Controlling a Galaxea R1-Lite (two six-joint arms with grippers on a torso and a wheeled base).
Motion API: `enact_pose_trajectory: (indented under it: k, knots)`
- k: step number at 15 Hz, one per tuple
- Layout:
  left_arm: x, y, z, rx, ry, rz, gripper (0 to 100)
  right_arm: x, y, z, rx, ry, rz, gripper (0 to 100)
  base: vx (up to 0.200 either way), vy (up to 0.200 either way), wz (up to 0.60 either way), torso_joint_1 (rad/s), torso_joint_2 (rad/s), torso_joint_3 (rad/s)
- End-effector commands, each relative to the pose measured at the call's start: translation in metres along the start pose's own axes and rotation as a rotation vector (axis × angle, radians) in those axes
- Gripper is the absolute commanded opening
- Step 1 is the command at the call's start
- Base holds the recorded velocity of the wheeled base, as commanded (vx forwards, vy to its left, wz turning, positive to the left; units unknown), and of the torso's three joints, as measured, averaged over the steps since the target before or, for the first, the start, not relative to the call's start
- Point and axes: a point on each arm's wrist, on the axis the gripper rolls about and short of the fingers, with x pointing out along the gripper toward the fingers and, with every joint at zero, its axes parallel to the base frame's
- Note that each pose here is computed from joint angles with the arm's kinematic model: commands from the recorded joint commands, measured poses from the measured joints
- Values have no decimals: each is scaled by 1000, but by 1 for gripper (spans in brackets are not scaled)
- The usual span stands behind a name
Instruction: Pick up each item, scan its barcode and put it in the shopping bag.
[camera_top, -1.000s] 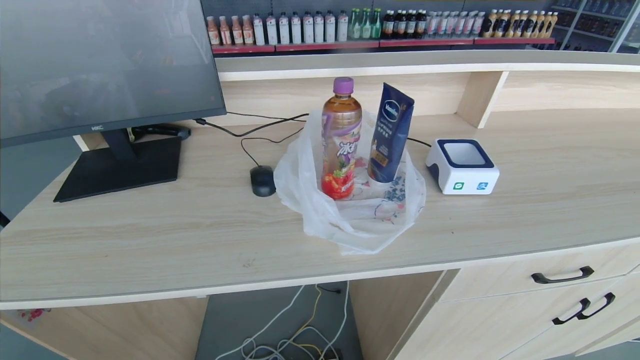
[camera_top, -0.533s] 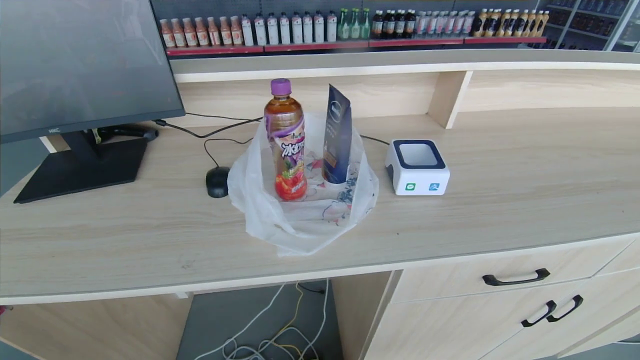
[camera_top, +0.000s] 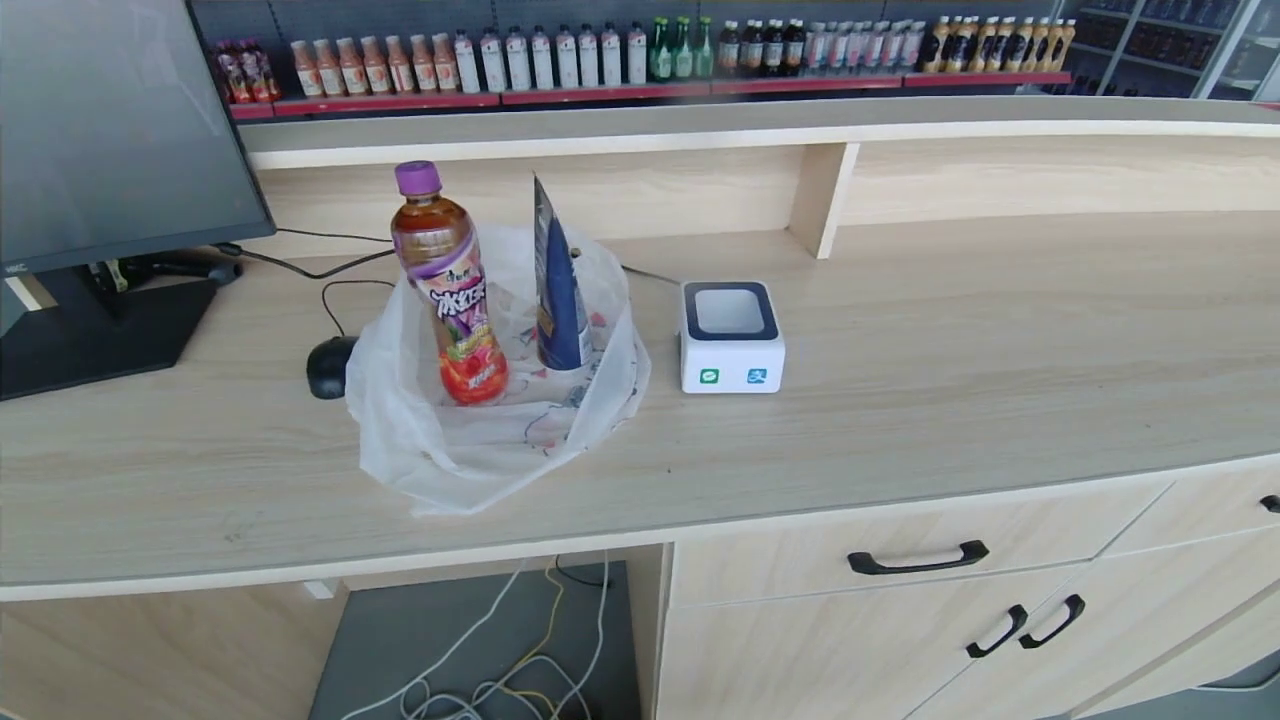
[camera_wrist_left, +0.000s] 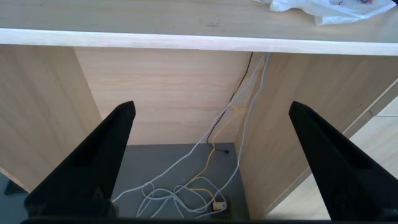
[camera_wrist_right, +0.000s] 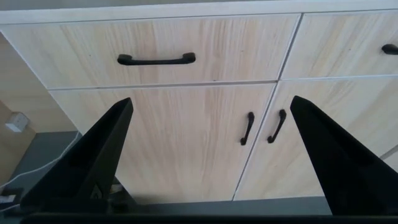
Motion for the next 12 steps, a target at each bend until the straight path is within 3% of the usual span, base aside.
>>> enact_pose_trajectory:
  k: [1, 6, 12]
  knots:
    - [0, 0, 0, -1, 0, 1, 100, 0, 0, 0, 0, 2, 0, 100, 0, -200, 0, 7, 7, 7]
    - [0, 0, 0, -5, 0, 2, 100, 0, 0, 0, 0, 2, 0, 100, 0, -200, 0, 5, 2, 0]
    - [0, 0, 0, -5, -1, 1, 100, 0, 0, 0, 0, 2, 0, 100, 0, 0, 0, 0, 0, 0]
